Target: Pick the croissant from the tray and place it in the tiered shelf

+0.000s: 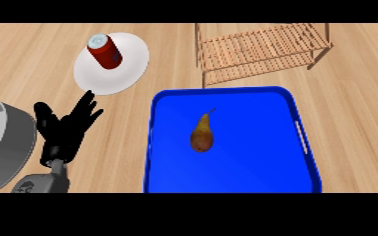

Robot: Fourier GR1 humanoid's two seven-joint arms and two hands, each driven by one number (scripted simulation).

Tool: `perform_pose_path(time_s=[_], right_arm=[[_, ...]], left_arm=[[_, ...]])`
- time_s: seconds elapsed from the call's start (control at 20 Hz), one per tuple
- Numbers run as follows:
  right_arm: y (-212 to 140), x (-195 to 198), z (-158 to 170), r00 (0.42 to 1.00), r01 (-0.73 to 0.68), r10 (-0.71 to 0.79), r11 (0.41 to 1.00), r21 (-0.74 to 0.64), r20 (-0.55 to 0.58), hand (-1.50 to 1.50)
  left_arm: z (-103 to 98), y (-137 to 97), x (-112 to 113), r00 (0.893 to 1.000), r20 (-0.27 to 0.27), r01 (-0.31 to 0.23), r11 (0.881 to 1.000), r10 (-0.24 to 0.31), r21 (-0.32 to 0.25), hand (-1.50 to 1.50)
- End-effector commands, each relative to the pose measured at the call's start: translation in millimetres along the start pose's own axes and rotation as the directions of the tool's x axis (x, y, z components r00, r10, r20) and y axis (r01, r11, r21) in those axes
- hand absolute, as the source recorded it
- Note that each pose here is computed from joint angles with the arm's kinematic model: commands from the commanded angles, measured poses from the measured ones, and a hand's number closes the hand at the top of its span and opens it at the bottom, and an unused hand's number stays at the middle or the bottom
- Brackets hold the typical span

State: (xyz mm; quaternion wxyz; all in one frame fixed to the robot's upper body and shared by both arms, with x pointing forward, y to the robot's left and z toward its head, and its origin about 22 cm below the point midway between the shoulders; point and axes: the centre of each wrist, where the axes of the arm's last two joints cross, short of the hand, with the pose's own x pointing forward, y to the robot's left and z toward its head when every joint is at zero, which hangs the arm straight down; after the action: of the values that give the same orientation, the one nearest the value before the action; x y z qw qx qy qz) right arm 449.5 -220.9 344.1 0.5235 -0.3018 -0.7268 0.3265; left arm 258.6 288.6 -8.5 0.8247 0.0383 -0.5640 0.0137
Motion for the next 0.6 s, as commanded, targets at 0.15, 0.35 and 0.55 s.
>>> perform_pose_path(time_s=[0.15, 0.35, 0.55], right_arm=[[-21, 2, -3, 0.964, 0.251, -0.258, 0.963, -0.099, -0.064, -1.50], [-13, -14, -4, 0.907, 0.407, -0.418, 0.903, -0.139, -0.060, -1.50], [-23, -14, -5, 0.834, 0.539, -0.550, 0.829, -0.149, -0.047, -1.50]], left_arm=[[-2, 11, -21, 0.996, -0.085, 0.021, 1.000, -0.019, 0.020, 0.00], [0, 7, -13, 0.997, -0.078, 0.004, 1.000, -0.004, 0.008, 0.00], [1, -7, -22, 0.997, -0.082, -0.012, 1.000, 0.011, -0.010, 0.00]])
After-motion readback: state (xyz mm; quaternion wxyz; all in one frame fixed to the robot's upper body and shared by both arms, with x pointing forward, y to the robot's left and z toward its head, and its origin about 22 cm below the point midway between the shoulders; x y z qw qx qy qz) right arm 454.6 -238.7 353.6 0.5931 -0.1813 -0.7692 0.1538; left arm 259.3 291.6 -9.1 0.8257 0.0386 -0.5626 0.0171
